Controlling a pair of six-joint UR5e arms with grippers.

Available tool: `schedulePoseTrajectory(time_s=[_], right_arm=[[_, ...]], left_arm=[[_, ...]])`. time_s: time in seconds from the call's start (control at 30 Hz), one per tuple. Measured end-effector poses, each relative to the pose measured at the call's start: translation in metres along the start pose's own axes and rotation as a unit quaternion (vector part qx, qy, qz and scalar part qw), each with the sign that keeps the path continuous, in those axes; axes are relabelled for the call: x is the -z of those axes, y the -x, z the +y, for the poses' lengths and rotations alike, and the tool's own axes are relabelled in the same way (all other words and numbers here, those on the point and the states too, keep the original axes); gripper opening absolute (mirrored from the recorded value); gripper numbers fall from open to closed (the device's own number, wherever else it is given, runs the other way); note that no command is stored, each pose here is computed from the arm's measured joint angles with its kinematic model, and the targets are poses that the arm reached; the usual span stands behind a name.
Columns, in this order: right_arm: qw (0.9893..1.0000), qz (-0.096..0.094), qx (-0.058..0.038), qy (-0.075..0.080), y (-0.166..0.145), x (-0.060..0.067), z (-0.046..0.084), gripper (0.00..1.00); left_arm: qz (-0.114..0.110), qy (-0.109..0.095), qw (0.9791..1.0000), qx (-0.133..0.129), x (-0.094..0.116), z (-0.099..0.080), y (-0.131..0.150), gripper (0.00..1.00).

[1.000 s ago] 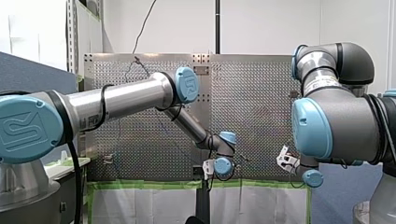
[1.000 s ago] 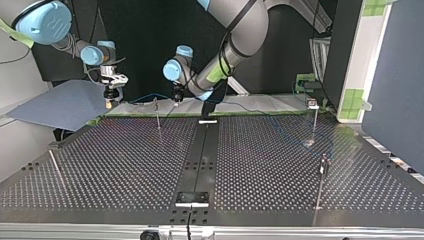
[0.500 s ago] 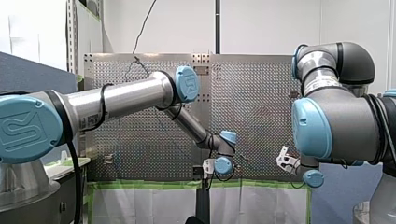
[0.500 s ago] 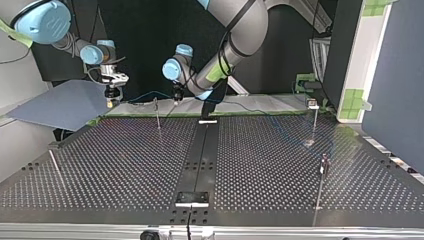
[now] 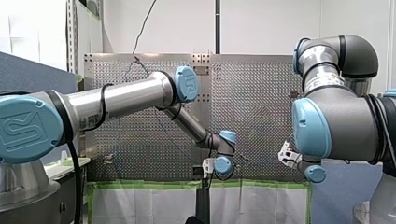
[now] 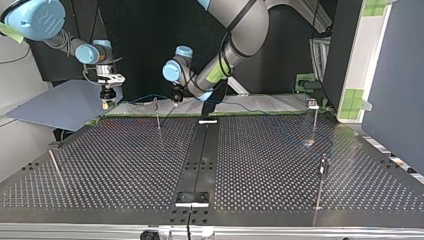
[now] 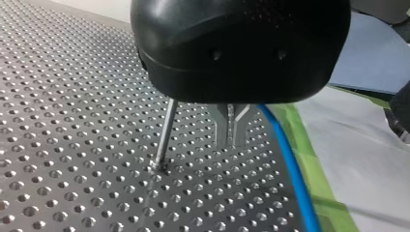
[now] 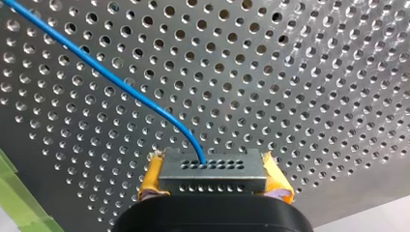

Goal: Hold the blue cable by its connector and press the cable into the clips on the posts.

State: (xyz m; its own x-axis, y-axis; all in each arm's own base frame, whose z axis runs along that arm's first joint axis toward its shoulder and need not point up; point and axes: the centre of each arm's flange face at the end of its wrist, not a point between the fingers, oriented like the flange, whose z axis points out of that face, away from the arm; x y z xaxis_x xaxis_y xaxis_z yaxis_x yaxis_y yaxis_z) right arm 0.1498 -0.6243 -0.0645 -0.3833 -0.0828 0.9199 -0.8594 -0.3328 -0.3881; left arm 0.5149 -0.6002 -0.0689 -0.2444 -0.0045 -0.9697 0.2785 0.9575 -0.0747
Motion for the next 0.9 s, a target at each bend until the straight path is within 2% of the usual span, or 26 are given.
schedulePoseTrajectory(time_s=[0.3,0.67,0.9], right_arm=[[1.0000,-0.001,-0.0014,0.006,0.005,-0.004,0.003,0.00],[1.0000,-0.002,-0.0037,0.007,0.004,-0.011,0.004,0.00],[0.9999,-0.009,-0.0053,0.005,0.015,-0.015,0.003,0.00]], left_arm=[[-0.007,-0.001,1.0000,0.004,-0.008,0.001,0.010,0.00],[-0.002,-0.004,1.0000,0.004,-0.015,0.008,0.016,0.00],[0.017,0.000,0.9999,-0.003,-0.015,0.017,-0.005,0.00]])
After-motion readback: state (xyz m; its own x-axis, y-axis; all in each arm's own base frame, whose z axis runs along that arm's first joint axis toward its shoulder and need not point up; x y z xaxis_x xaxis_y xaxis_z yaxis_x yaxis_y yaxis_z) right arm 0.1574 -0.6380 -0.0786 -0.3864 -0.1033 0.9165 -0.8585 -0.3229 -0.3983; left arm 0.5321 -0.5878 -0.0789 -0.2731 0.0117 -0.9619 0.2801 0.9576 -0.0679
